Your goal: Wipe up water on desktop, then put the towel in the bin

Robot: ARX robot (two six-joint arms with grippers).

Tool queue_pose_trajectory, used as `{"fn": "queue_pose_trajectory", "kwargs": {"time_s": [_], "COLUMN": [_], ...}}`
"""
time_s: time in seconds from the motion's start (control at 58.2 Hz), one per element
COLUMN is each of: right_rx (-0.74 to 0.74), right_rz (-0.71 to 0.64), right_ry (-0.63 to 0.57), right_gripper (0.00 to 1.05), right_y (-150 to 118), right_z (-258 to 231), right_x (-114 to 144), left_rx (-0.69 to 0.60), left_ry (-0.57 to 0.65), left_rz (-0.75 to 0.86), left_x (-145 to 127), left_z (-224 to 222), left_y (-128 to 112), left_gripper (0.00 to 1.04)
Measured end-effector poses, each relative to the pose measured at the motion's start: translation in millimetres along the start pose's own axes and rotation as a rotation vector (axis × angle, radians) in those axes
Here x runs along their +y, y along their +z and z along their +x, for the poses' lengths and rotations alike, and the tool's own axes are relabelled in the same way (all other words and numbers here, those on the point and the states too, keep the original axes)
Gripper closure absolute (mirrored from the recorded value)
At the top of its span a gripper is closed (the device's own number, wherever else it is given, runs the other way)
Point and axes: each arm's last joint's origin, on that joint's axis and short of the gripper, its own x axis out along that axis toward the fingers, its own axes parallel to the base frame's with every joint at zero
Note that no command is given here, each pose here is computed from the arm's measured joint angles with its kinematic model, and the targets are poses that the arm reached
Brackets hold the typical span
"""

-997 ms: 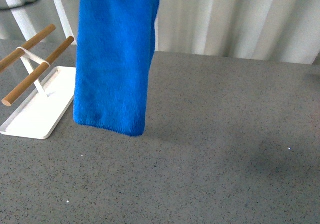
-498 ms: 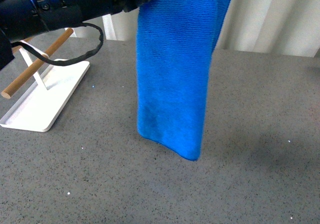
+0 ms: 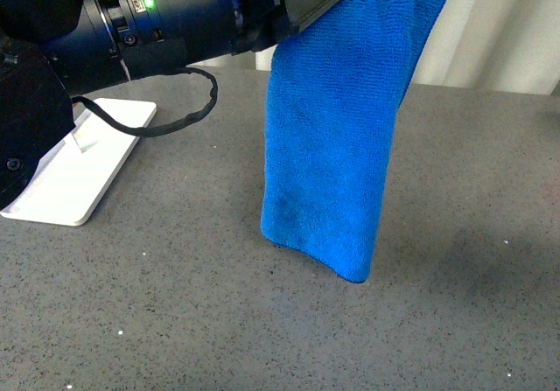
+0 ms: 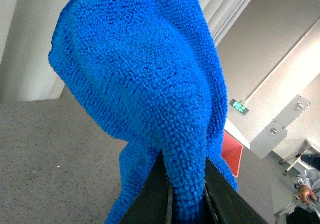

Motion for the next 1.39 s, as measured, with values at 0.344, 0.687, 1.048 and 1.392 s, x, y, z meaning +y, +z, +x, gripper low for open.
{"fn": "queue_pose_trajectory", "kwargs": {"time_s": [0.344,0.687,1.048,1.392], "right_rx": [0.051,0.046,0.057,0.041], "right_rz": [-0.080,-0.175,-0.214,-0.249], "right_ry": [0.280,0.599,0.705,0.788], "right_gripper": [0.07,0.07,0.07,0.07], "right_y": [22.7,22.1,28.0,37.5], "right_z": [83.0,119.9,153.5,174.2], "right_x": [-35.8,-6.9,10.2,34.9], "left_rx": [-0.025,-0.022,-0.027,-0.033], "left_ry": [-0.039,-0.065,-0.108,-0.155], "left_rz": [-0.009,-0.078,-0.151,-0.174], "left_x": [-18.4,-29.3,-42.1,-58.9], "left_z": [5.8,12.7,19.6,22.8], "left_y": [10.4,9.1,5.7,6.3], "left_gripper": [0.99,0.99,0.99,0.99]}}
